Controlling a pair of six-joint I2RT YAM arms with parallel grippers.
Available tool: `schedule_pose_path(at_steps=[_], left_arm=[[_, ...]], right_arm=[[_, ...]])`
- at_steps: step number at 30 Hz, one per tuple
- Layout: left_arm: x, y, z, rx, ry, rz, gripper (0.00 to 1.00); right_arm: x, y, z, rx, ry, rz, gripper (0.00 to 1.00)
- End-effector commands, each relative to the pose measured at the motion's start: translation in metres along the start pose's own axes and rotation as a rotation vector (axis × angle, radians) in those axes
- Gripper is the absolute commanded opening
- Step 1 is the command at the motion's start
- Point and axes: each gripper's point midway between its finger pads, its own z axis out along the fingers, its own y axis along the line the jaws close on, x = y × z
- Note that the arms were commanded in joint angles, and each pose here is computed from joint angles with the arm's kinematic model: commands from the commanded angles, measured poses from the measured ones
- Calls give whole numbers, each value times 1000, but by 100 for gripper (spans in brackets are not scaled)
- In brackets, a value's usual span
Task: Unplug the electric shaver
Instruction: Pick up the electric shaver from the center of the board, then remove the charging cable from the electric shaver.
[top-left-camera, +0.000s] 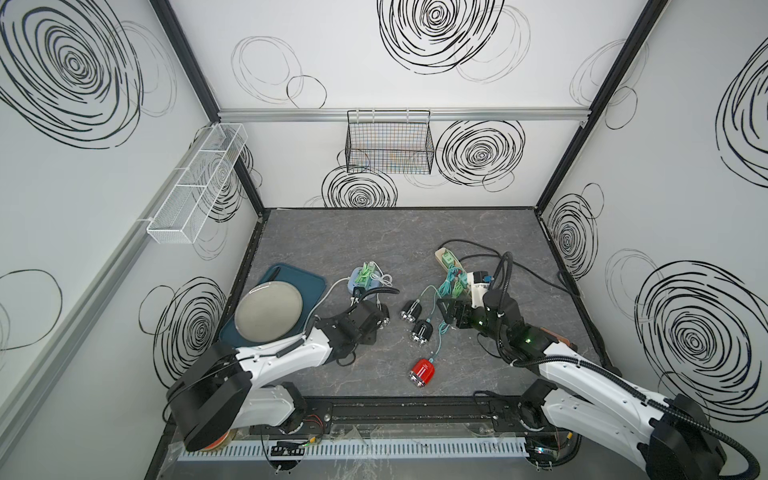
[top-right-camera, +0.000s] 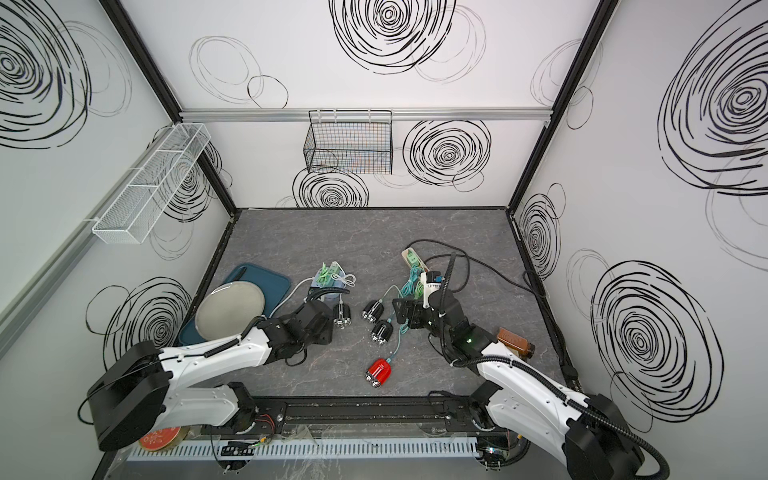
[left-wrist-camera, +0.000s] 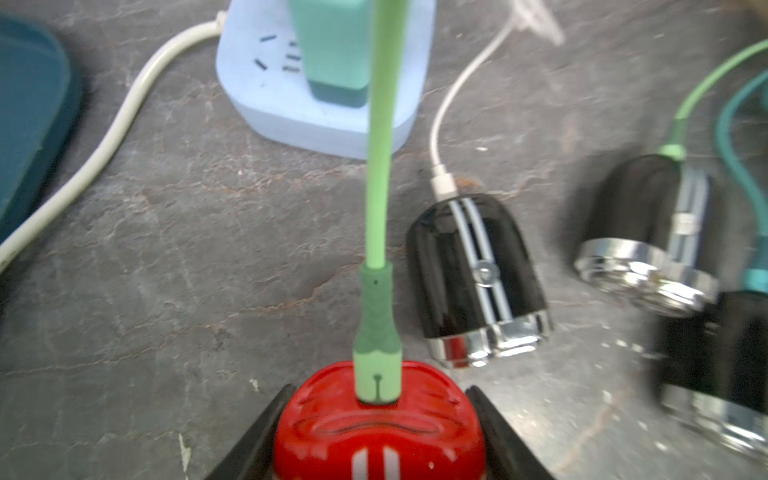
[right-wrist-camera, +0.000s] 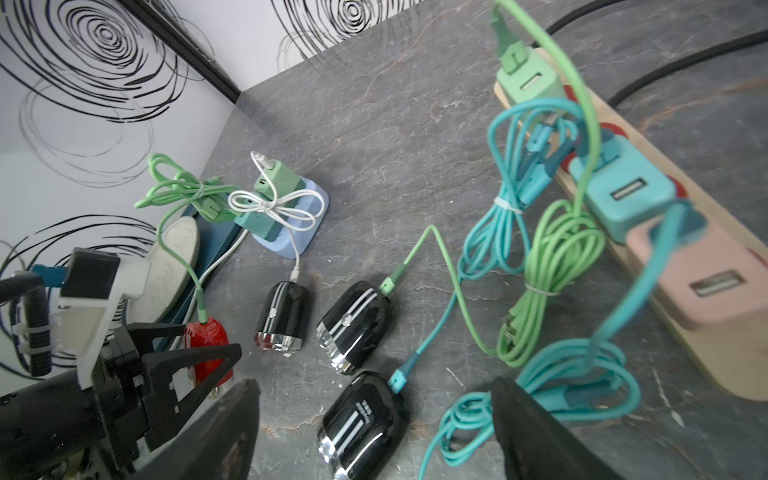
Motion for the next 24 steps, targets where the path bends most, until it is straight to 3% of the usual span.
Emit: schedule_pose_path(at_steps=[1,6,14,19,24], left_arm=[[-17,-25,-17,171,-75,58,52],[-23,-40,-40,327,-149,63,52],[-14,-47,-53,442,-172,54,49],[-5,-45,-52,484,-195,32,48],[0,-39,-54,514,-229,-10,48]], right_arm=[[-21,40,-1,-154,24,30,83],[-30,85,7,-327,106,20,75],[-10,141,30,-536,308,-62,50],[11,148,51,-526,421,-79,34],[32,161,67,-478,516,-117,31]])
